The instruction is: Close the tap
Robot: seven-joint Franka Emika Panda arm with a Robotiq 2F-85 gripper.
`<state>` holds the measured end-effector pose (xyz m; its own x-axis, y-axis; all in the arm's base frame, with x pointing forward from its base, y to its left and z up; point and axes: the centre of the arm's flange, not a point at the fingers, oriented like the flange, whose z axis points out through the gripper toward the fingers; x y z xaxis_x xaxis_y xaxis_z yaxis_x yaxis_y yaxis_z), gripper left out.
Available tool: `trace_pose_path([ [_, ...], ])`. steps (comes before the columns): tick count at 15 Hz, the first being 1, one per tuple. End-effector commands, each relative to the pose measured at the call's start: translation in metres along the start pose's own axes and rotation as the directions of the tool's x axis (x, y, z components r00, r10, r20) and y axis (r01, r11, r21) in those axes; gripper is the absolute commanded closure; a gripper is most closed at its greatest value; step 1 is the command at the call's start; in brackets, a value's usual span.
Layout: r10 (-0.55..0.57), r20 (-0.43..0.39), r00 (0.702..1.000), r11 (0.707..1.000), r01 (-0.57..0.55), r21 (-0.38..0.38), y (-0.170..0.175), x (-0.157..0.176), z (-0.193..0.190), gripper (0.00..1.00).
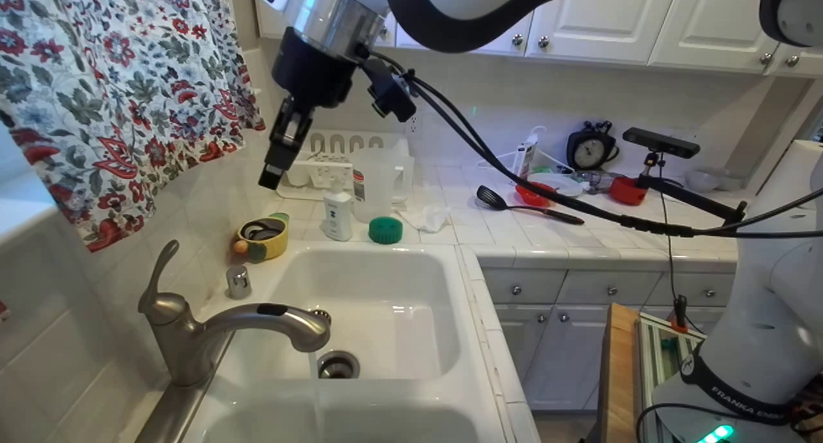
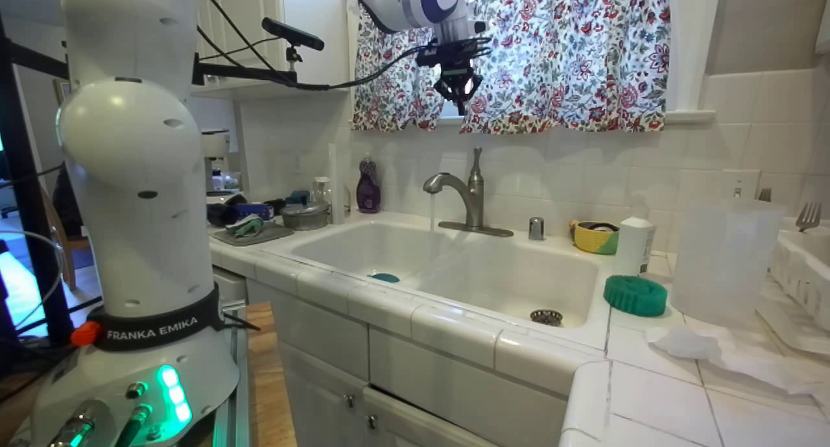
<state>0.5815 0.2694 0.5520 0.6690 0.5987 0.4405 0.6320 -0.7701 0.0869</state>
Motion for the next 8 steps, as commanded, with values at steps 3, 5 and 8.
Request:
trace_pose_path([
  [3, -0.067, -0.104, 0.992, 0.993, 0.077, 0.093, 0.004, 0.014, 0.034, 1.0],
  [5, -0.075, -0.135, 0.988, 0.991, 0.089, 0.1, 0.008, 0.016, 0.044, 1.0],
  [8, -0.073, -0.164, 0.984, 0.988, 0.095, 0.126, 0.015, 0.019, 0.059, 1.0],
])
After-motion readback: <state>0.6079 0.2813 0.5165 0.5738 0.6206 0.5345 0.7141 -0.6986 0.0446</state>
